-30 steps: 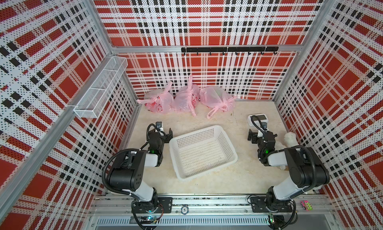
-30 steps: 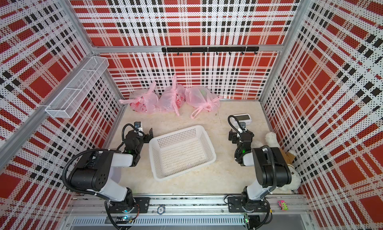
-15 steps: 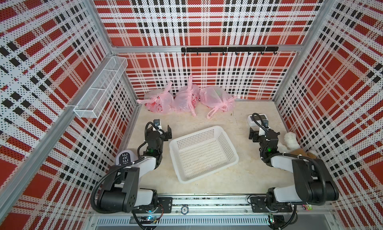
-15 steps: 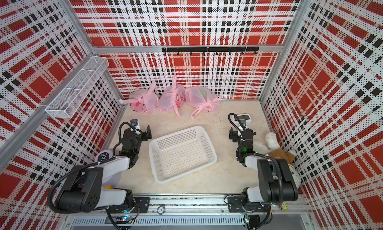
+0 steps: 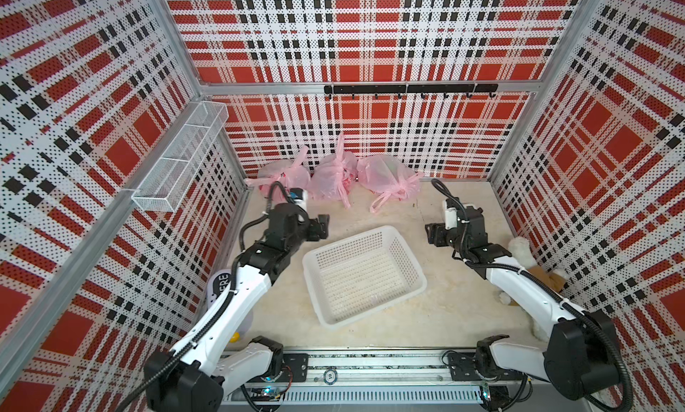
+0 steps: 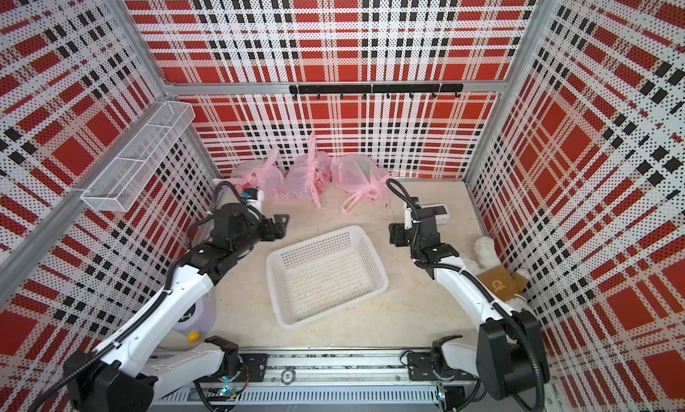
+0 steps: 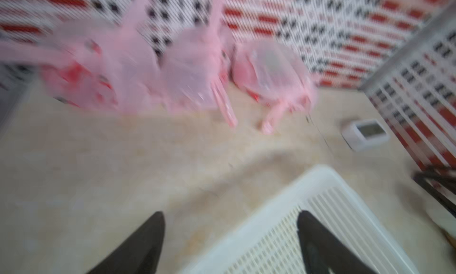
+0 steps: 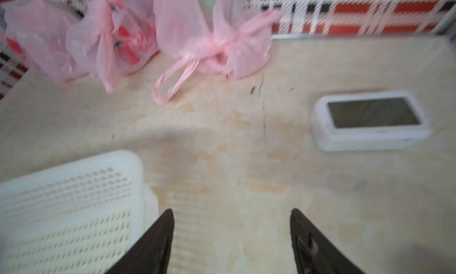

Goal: Untie the knot of a plastic bag & take out the apple
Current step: Move the basket to the center of the board.

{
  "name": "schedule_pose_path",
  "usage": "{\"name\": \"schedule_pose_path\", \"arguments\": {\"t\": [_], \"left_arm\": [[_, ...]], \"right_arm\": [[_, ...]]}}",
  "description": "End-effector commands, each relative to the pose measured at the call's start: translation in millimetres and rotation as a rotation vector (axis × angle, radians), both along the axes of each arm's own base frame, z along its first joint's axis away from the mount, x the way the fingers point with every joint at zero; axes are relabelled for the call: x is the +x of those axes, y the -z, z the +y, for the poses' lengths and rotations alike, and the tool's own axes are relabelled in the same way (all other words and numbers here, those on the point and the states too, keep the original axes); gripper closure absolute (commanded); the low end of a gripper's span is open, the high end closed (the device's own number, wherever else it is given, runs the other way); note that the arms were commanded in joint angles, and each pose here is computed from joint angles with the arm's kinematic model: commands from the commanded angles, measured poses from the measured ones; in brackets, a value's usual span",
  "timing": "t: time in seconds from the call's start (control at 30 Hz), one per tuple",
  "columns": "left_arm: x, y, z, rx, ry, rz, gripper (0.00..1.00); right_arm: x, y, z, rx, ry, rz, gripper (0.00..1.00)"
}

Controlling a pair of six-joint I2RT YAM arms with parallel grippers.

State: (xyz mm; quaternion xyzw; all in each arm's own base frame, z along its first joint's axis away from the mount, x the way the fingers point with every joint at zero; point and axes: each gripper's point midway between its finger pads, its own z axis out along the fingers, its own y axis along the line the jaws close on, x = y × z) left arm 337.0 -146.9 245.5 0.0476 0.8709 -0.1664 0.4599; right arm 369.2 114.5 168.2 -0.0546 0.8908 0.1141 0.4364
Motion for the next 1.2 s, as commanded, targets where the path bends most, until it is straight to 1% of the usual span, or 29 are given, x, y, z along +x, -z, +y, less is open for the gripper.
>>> {"name": "schedule_pose_path", "arguments": {"t": [0.0,0.07,0.1,0.2,0.27,0.37,0.5,0.6,0.7,0.77,0.83,0.97,1.03,1.13,1.17], "left_arm": [[-62,77,-43,0.039,0.122,0.338,0.23],[-75,98,-61,0.05,0.159,0.405,0.24],[-78,109,-64,0.054,0.158,0.44,0.25],[-73,140,-50,0.071,0.102,0.525,0.27],[-63,152,-38,0.034,0.067,0.571,0.3],[-40,159,-20,0.002,0.036,0.571,0.3],[-5,166,19,-0.002,-0.057,0.58,0.3],[21,170,52,0.006,-0.143,0.577,0.3],[46,172,82,0.015,-0.209,0.562,0.3],[64,171,100,-0.006,-0.25,0.554,0.29],[82,169,112,-0.042,-0.275,0.546,0.31],[108,162,138,-0.012,-0.327,0.513,0.29],[116,162,148,-0.015,-0.342,0.515,0.28],[125,162,153,-0.002,-0.324,0.504,0.27],[127,162,153,-0.008,-0.321,0.502,0.26]], "right_arm": [[-36,35,34,0.059,-0.096,0.23,0.26],[-48,46,49,0.079,-0.134,0.284,0.28],[-53,49,58,0.096,-0.157,0.304,0.3],[-65,58,77,0.125,-0.206,0.348,0.35],[-72,66,89,0.101,-0.236,0.368,0.39],[-81,80,105,0.069,-0.278,0.406,0.44],[-85,89,135,0.103,-0.327,0.419,0.53],[-84,86,165,0.118,-0.374,0.405,0.58],[-82,83,197,0.122,-0.431,0.398,0.59],[-81,81,222,0.13,-0.473,0.395,0.59],[-79,83,246,0.142,-0.51,0.397,0.56],[-69,82,280,0.157,-0.563,0.409,0.44],[-60,71,287,0.145,-0.573,0.397,0.38],[-48,42,288,0.108,-0.589,0.364,0.26],[-43,31,286,0.104,-0.592,0.352,0.25]]}}
